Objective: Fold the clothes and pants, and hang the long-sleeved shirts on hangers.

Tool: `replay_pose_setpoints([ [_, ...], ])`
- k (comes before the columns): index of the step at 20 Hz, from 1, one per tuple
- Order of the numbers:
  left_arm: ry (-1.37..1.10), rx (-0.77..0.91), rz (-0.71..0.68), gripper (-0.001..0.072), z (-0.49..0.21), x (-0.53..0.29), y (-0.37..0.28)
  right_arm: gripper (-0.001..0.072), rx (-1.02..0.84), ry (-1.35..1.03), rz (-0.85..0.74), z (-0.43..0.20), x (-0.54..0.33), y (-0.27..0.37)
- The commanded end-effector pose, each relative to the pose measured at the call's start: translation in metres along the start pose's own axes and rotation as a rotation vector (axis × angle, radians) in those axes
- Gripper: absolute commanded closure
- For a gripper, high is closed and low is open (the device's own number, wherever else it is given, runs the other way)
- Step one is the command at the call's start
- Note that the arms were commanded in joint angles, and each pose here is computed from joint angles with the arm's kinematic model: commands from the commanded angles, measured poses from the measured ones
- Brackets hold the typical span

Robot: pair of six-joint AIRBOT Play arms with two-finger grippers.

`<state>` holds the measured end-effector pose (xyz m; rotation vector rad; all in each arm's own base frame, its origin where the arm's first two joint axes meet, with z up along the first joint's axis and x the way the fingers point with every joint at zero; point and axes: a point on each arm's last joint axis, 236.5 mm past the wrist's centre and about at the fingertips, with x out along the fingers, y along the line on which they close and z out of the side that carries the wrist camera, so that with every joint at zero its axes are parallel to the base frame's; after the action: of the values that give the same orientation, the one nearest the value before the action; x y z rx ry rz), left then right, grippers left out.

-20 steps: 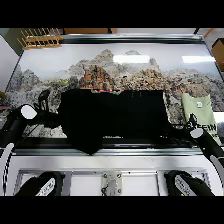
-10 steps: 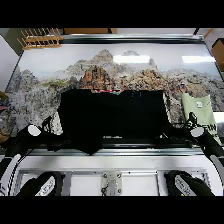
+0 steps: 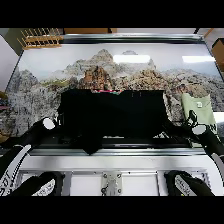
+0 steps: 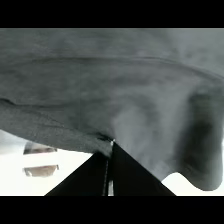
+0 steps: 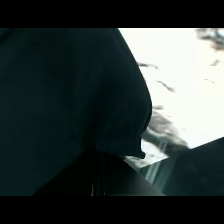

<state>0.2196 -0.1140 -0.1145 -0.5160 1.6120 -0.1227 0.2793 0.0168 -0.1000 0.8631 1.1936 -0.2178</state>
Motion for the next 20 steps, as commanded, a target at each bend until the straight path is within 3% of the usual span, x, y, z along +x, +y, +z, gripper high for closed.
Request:
replay_pose_setpoints([
  [1,-0.026,0.059,0.047,0.0701,0.005,-0.033,0.006,0.0702,-0.107,0.088,-0.062,0.000,-0.024,-0.002],
  [6,-0.042,0.079,0.068,0.0702,-0.021,-0.090,0.018,0.0702,-0.206,0.219,-0.256,0.003,-0.077,-0.033],
  [12,-0.113,0.139,0.056,0.0702,-0.016,-0.110,0.002,0.0703,-0.232,0.193,-0.248,0.021,-0.095,-0.016],
  [20,-0.098,0.209,0.064,0.0701,0.069,-0.124,-0.023,0.0703,-0.317,0.241,-0.248,0.047,-0.070,0.022],
])
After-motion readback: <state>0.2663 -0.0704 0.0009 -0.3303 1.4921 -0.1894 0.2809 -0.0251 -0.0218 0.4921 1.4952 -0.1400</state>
